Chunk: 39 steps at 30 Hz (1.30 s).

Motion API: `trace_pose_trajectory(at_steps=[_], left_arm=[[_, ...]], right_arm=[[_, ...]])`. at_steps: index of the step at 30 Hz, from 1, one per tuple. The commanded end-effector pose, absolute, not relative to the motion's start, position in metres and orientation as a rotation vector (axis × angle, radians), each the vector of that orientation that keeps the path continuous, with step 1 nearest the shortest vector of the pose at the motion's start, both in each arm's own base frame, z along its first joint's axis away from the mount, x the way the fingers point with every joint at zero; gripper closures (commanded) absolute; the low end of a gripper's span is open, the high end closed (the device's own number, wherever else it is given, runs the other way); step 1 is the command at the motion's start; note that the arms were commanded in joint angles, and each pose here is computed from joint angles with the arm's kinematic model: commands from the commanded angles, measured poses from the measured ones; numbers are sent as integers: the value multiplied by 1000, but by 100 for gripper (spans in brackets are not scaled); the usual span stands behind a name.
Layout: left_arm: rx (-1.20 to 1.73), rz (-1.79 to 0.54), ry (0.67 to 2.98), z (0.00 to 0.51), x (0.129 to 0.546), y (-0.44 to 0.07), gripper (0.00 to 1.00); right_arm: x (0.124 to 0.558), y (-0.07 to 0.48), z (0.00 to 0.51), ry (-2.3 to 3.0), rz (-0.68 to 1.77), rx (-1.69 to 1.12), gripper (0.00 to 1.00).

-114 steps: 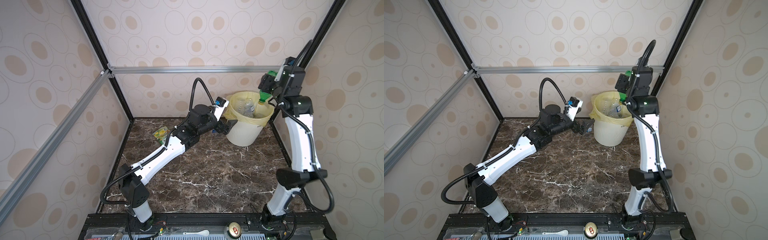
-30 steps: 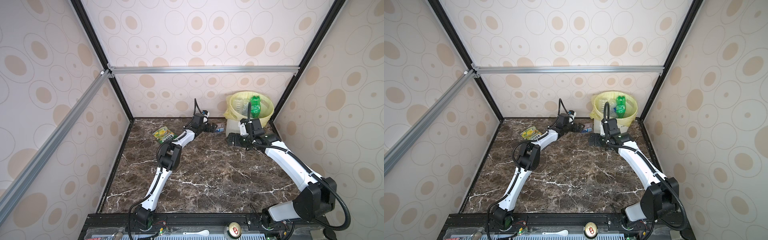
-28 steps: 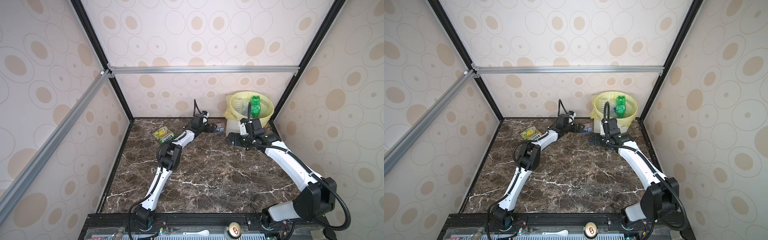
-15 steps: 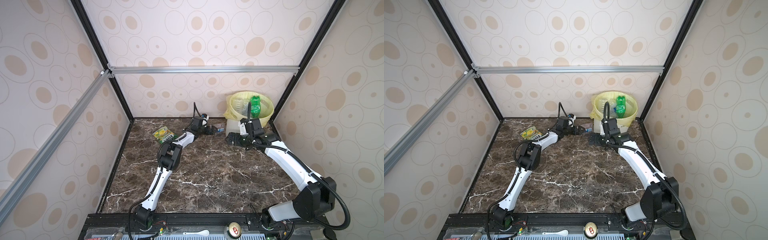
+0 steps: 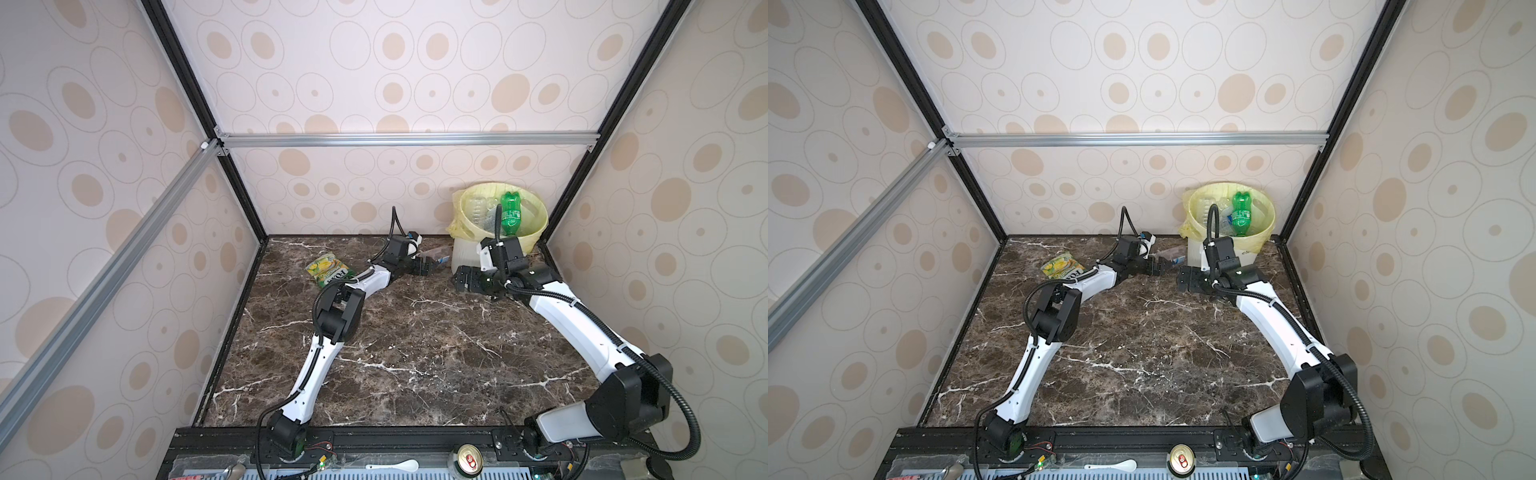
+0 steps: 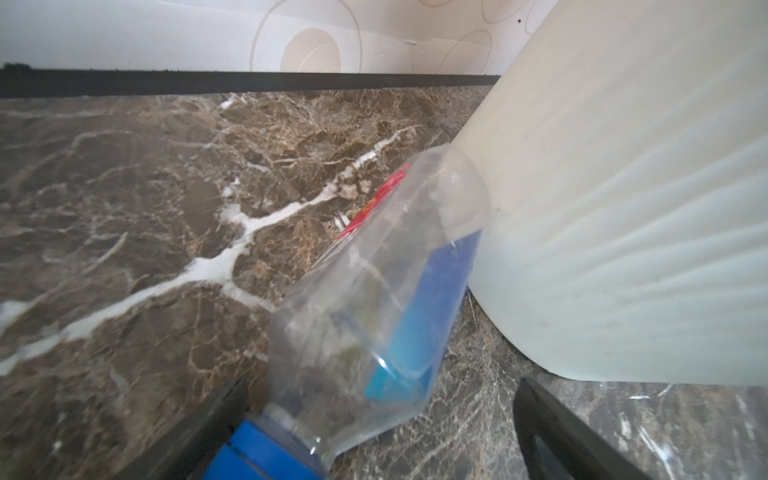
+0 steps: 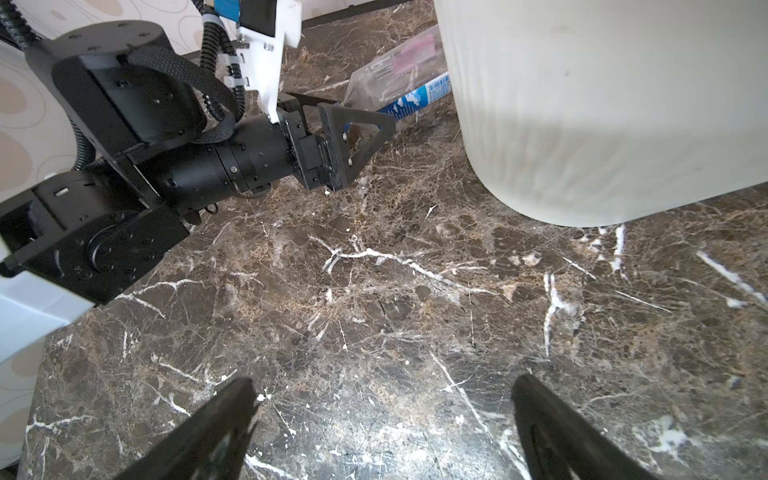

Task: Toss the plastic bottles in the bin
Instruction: 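Lower the right gripper to the table while the left gripper reaches the blue-capped bottle, then grasp the clear blue-capped bottle with the left gripper beside the bin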

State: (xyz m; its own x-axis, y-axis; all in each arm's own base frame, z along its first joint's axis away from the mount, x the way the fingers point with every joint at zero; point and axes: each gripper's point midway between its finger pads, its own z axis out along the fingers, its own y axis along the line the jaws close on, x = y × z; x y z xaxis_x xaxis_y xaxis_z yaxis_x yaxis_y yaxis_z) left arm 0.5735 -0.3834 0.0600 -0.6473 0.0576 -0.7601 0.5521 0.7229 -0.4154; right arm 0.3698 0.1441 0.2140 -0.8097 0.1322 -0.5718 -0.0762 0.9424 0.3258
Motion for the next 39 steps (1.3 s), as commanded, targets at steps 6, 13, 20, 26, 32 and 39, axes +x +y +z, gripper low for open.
trace_pose_trajectory(at_steps=[6,13,20,26,32,39], left_arm=[[667,-644,2113,75,568,-392,3],[697,-582,2078,79,569,-394,6],[718,-506,2020,91,568,-401,9],[698,-438,1971,100,578,-399,6],[690,-422,1949,96,592,-406,3],[665,-430,1965,81,600,-409,8]], right_arm=[[371,147,229,2443,467,52,0],[371,146,229,2447,458,49,0],[368,143,227,2451,435,41,0],[368,143,228,2448,431,30,0],[370,145,234,2437,445,19,0],[372,147,236,2432,459,18,0]])
